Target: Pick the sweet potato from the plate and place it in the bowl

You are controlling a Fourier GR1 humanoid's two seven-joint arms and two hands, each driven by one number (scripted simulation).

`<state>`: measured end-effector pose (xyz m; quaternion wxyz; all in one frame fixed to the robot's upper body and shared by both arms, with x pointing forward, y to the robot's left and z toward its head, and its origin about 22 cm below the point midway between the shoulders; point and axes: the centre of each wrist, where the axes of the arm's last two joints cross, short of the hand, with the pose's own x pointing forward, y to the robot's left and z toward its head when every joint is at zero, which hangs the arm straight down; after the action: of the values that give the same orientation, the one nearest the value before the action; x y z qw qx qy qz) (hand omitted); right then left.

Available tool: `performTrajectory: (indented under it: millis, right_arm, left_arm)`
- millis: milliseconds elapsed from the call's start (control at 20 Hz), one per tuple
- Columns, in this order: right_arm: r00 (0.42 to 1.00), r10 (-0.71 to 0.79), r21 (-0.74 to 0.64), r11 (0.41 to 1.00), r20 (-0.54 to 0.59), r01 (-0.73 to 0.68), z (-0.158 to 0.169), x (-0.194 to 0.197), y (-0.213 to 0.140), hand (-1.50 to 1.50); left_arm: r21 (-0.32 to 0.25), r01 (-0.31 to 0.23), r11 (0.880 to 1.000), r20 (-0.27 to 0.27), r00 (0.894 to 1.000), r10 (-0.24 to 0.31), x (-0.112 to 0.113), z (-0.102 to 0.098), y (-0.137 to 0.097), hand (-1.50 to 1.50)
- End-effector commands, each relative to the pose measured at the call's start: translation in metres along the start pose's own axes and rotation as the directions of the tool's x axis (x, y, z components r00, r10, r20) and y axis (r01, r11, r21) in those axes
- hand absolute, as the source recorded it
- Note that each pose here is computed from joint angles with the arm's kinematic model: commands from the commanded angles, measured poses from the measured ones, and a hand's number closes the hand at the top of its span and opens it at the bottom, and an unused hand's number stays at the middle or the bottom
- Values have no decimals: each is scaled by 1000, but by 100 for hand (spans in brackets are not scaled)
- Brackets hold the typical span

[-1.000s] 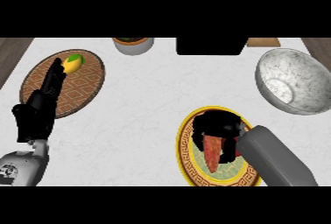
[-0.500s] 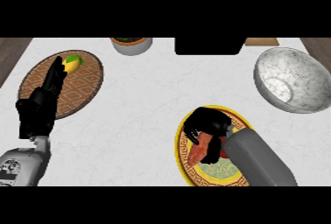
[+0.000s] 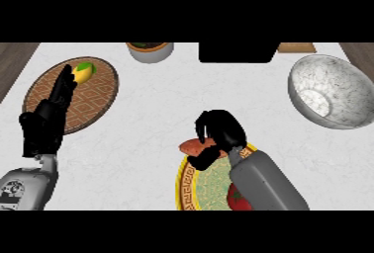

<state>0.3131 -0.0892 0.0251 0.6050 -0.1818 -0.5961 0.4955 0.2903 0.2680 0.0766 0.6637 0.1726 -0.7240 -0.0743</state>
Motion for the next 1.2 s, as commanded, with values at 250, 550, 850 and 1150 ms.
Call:
performTrajectory:
  millis: [250, 550, 850, 1150]
  right_arm:
    - [966, -258, -468, 856, -17, 220, 44, 96, -43, 150]
    - [951, -261, -641, 761, -164, 98, 70, 109, -59, 150]
    - [937, -306, -722, 685, -167, 95, 68, 58, -100, 150]
    - [917, -354, -810, 582, -182, 65, 49, -12, -137, 150]
  left_arm:
    - [6, -8, 1000, -6, 1000, 8, -2, 8, -9, 0]
    - [22, 2, 1000, 4, 1000, -2, -4, 7, 6, 0]
    - [1, -14, 1000, 8, 1000, 14, -5, 2, -4, 0]
    - [1, -1, 1000, 27, 1000, 1, 12, 9, 3, 0]
